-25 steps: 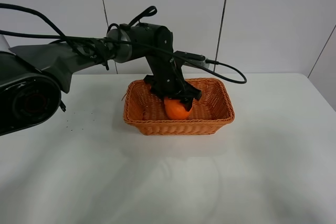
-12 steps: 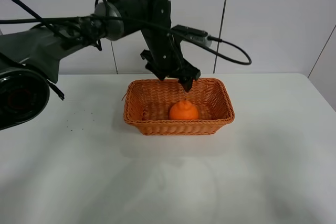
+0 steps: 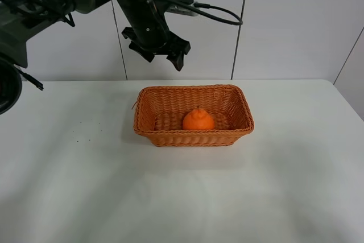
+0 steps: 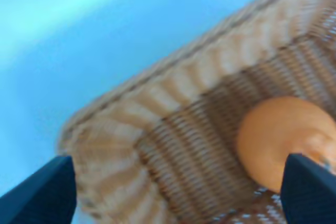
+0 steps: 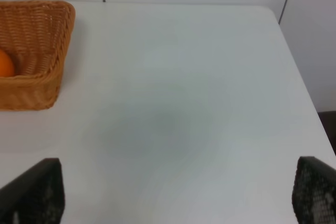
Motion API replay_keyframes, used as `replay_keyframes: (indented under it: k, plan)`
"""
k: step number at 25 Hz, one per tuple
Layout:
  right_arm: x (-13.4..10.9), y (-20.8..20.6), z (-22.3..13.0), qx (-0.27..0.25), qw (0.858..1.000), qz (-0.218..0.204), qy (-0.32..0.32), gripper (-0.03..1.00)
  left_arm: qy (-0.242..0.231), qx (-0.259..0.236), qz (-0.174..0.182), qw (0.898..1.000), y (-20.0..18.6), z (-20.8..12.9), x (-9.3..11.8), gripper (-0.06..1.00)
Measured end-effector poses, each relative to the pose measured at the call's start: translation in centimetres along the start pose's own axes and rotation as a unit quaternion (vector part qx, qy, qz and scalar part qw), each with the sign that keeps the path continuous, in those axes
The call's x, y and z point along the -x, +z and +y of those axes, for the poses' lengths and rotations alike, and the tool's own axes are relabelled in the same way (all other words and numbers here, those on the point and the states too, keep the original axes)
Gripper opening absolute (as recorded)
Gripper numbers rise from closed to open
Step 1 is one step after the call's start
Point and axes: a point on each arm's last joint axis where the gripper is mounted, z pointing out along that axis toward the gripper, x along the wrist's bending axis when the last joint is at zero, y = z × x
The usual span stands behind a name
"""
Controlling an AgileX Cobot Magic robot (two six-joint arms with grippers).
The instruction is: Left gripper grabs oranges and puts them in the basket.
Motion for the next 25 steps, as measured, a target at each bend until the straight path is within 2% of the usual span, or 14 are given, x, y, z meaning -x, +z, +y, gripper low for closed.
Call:
replay_keyframes:
  k: [6, 9, 13, 16, 19, 25]
  plan:
    - [0.0, 0.0, 0.0, 0.0, 1.0, 0.0, 0.0, 0.69, -0.069, -0.018, 0.035, 0.997, 1.0, -1.7, -8.5, 0.89]
    - [0.0, 0.0, 0.0, 0.0, 1.0, 0.0, 0.0, 0.69, -0.113, -0.023, 0.055, 0.992, 1.1, -3.1, -13.2, 0.89]
    - [0.0, 0.0, 0.0, 0.0, 1.0, 0.0, 0.0, 0.69, -0.163, -0.04, 0.074, 0.983, 1.4, -5.6, -18.2, 0.89]
    - [0.0, 0.0, 0.0, 0.0, 1.0, 0.0, 0.0, 0.69, -0.188, -0.057, 0.08, 0.977, 1.9, -7.3, -20.4, 0.89]
    - [0.0, 0.0, 0.0, 0.0, 1.0, 0.0, 0.0, 0.69, -0.202, -0.065, 0.084, 0.974, 2.0, -8.2, -21.6, 0.89]
    - [0.0, 0.0, 0.0, 0.0, 1.0, 0.0, 0.0, 0.69, -0.207, -0.074, 0.083, 0.972, 1.6, -8.8, -21.8, 0.89]
